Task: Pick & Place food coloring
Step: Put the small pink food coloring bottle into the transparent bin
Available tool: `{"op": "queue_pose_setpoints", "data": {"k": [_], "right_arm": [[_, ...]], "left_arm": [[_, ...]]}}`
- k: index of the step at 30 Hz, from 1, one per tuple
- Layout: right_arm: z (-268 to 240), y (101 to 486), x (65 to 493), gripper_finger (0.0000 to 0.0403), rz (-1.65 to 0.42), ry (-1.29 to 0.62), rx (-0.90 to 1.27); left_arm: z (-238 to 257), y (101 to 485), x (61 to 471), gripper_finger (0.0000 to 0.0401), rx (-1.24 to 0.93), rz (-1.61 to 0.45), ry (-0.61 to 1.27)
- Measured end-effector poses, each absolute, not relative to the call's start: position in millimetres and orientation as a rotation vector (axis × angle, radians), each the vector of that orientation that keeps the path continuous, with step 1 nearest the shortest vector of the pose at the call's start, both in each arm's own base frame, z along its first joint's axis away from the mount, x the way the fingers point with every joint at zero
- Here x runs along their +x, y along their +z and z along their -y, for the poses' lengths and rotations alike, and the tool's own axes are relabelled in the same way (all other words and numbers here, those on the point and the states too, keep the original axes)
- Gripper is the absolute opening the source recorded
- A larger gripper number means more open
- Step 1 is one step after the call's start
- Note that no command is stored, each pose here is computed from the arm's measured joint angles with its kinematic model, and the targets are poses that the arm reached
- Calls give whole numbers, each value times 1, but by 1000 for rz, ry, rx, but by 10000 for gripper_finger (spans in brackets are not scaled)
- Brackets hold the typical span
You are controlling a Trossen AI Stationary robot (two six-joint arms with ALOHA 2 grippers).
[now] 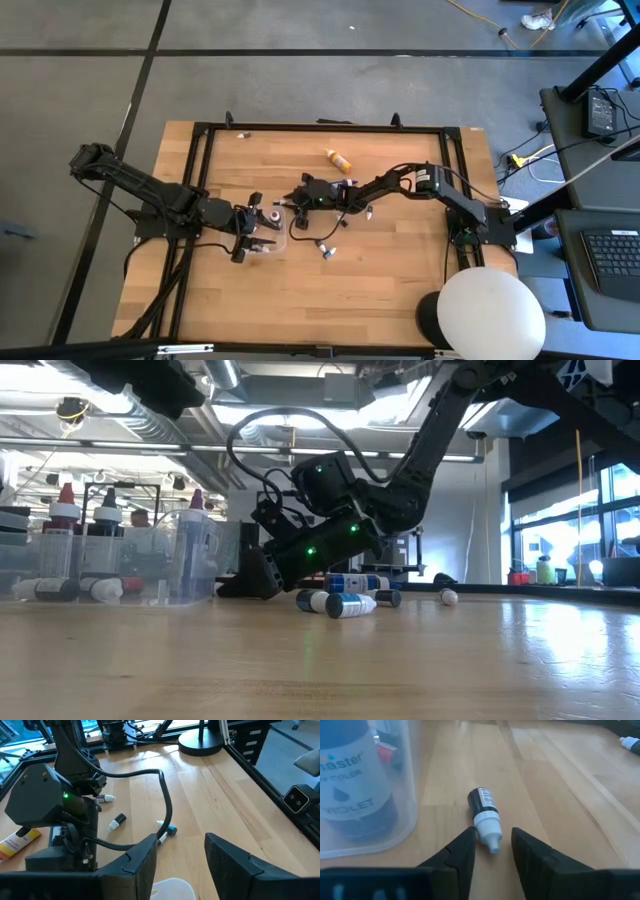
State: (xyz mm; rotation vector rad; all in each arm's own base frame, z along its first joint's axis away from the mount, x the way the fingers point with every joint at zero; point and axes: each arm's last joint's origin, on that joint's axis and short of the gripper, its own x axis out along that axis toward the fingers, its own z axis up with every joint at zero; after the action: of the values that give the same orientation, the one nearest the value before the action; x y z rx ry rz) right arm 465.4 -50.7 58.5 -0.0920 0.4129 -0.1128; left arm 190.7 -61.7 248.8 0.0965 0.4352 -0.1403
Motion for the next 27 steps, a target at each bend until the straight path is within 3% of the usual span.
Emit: {"op": "queue_pose_setpoints", "data": {"k": [13, 20, 27], "right_arm": [[50, 57, 465, 52, -427, -108, -98], [52, 72, 462, 53, -473, -164, -133], [56, 111, 458, 52, -489, -272, -261]], "left_arm": [[62, 249, 191, 159, 77, -436, -136], [62, 249, 191, 164, 64, -437, -133], [62, 249, 191, 159, 62, -436, -133]]}}
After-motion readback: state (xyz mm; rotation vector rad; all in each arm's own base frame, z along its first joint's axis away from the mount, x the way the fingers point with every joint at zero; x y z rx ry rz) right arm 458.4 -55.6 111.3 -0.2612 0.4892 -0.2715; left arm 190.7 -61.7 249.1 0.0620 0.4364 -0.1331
